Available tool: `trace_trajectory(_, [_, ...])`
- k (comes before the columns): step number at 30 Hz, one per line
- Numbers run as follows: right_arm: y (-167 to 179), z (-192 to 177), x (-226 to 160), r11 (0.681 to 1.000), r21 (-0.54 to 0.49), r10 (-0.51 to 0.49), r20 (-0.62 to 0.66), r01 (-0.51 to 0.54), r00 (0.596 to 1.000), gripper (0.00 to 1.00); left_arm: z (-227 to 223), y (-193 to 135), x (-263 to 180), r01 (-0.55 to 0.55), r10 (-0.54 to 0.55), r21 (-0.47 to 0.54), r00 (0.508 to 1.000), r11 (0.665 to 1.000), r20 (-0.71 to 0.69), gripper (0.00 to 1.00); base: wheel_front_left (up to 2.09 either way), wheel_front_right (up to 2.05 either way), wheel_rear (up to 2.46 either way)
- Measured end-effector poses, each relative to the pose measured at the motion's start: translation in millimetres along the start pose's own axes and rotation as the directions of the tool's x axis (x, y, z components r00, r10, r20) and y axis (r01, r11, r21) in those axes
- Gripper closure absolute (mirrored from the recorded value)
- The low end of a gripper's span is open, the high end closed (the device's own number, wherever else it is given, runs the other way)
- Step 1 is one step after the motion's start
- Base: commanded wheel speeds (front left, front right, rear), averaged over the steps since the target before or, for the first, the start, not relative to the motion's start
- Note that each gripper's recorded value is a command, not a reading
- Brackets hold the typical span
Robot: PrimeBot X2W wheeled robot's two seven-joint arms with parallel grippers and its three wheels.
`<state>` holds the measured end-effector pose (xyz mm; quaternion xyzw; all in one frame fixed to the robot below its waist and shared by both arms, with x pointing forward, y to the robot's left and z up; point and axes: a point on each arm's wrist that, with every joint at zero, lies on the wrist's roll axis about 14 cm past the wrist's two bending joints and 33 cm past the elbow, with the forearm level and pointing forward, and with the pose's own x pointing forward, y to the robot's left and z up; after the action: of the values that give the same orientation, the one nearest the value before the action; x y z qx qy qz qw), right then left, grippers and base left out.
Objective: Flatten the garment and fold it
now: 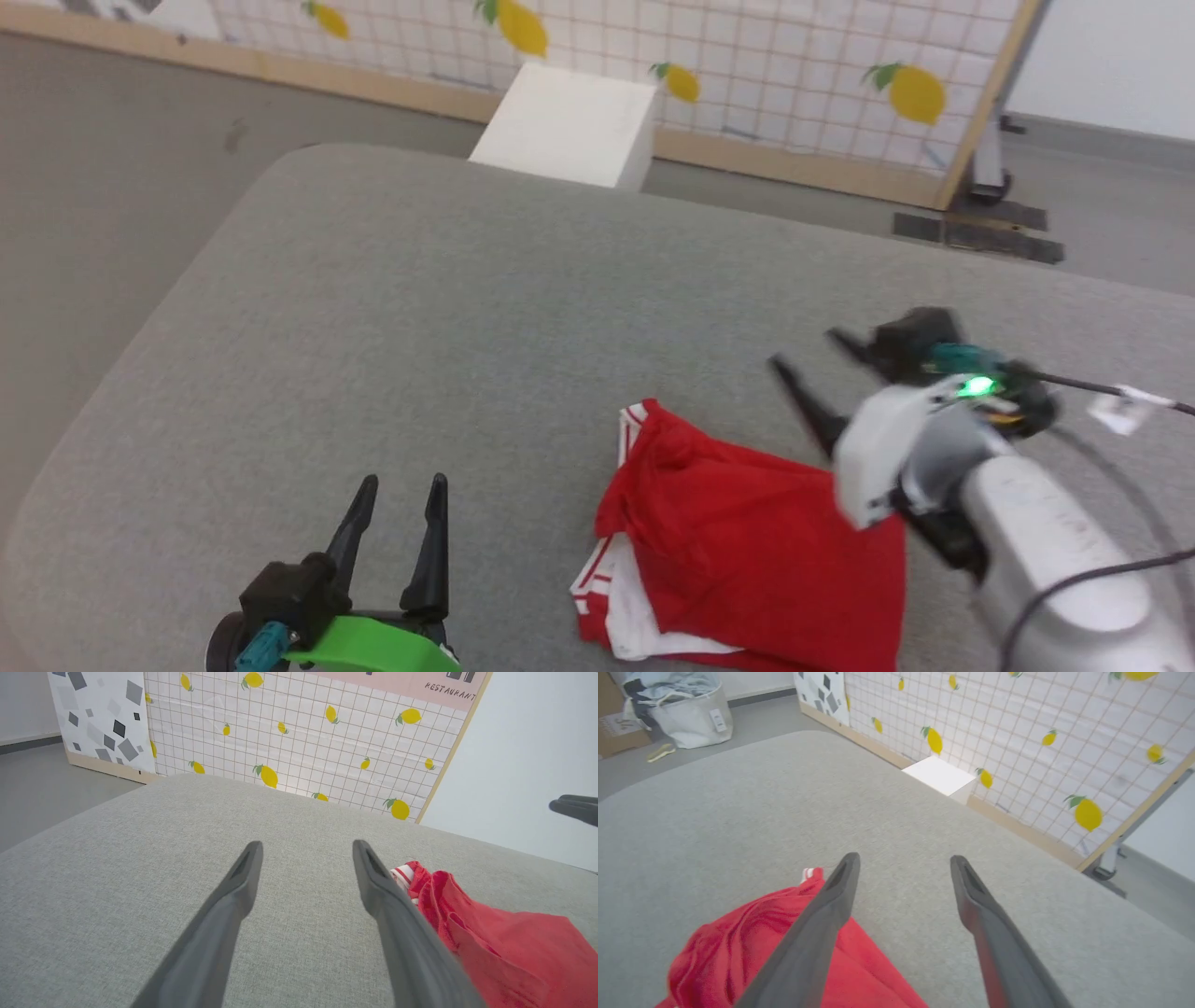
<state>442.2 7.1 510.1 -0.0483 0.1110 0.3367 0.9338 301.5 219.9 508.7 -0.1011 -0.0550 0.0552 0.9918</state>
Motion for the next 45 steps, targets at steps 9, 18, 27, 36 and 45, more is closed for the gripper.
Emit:
trace_trajectory(9, [-103,45,-73,0.922,-0.23,-0.247,0.273,0.312,0.93,0.0,10,-23,13,0.081,-0.08,-0.012,0.996,0.997,0.038,0.0,0.0,0.0,0.0])
trace_trajectory(18, [-129,29,-156,0.85,-0.087,-0.45,0.393,0.519,0.802,0.0,11,-46,21,0.155,-0.154,-0.018,0.987,0.988,0.046,0.0,0.0,0.0,0.0])
trace_trajectory(27, [-94,-3,-186,0.824,0.061,-0.54,0.384,0.563,0.749,0.0,-1,-52,19,0.176,-0.176,-0.015,0.984,0.984,0.007,0.0,0.0,0.0,0.0])
trace_trajectory(36, [-83,-18,-190,0.822,0.09,-0.554,0.355,0.562,0.753,0.0,-9,-51,15,0.175,-0.175,-0.006,0.984,0.985,-0.019,0.0,0.0,0.0,0.0])
trace_trajectory(45, [-78,-18,-182,0.836,0.089,-0.534,0.354,0.541,0.768,0.0,-11,-50,14,0.172,-0.172,0.0,0.985,0.985,-0.027,0.0,0.0,0.0,0.0])
